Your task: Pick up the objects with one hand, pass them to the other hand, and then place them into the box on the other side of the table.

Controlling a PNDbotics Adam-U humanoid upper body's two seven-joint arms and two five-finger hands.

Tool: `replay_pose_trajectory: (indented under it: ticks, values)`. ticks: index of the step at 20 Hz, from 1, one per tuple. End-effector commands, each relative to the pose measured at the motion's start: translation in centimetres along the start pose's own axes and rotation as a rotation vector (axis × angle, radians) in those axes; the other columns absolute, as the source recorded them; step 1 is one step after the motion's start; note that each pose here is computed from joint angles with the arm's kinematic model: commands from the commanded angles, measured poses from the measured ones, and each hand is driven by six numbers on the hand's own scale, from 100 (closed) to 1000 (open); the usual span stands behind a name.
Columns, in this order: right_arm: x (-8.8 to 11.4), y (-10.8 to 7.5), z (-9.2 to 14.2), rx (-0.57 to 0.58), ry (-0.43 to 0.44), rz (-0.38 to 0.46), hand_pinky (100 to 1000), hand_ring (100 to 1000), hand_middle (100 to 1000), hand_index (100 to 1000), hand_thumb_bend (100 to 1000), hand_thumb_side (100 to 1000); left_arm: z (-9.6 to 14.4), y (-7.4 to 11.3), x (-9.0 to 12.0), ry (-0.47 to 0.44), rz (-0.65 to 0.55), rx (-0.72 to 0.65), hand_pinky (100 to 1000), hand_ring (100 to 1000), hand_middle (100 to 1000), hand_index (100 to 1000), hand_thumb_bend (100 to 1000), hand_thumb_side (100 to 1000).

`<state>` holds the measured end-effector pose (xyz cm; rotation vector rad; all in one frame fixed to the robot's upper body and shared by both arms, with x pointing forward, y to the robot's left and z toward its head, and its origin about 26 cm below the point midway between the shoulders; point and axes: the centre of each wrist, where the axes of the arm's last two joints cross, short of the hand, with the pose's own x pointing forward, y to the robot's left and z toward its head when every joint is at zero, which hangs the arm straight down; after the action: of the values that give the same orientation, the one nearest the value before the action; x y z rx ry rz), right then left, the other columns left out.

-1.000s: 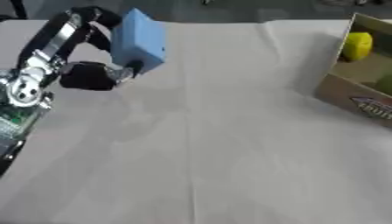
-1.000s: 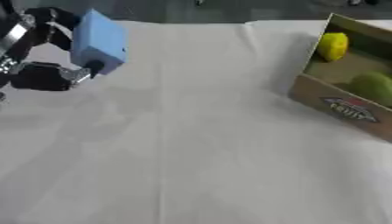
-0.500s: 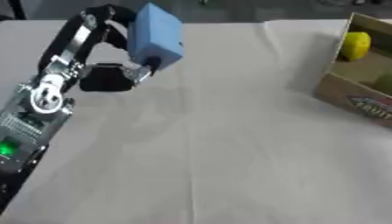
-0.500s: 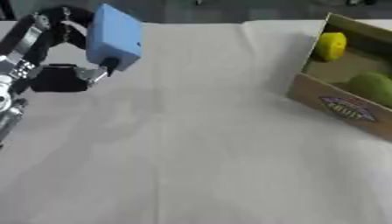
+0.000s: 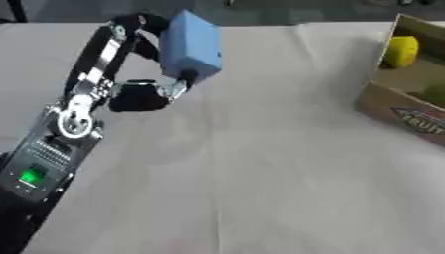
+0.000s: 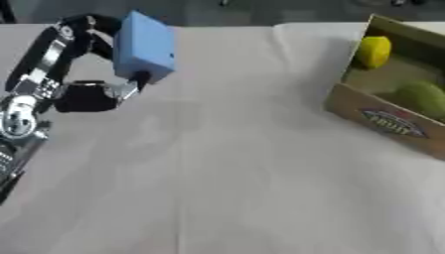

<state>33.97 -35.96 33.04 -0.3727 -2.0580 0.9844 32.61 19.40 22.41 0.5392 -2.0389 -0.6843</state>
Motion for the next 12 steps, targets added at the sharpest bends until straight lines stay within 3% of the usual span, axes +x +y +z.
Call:
replay_pose_trajectory:
  ticks: [1,4,12]
  values:
    - [3.3,-1.3,-0.7,0.049,-0.094,0.159,948,822,866,877,100,269,-0.2,-0.1,-0.1,-0.016,-0.012,0.021,658,520,402,486,100,100]
    - [5.2,-1.1,-1.7,0.103,-0.171,0.245,939,827,861,875,100,236,-0.3,-0.8,-0.5,-0.016,-0.008,0.035,659,520,402,485,100,100]
    - [8.9,0.0,-4.5,0.221,-0.329,0.378,923,837,865,876,215,213,-0.8,-2.1,-0.8,-0.048,-0.021,0.068,660,522,404,486,100,100]
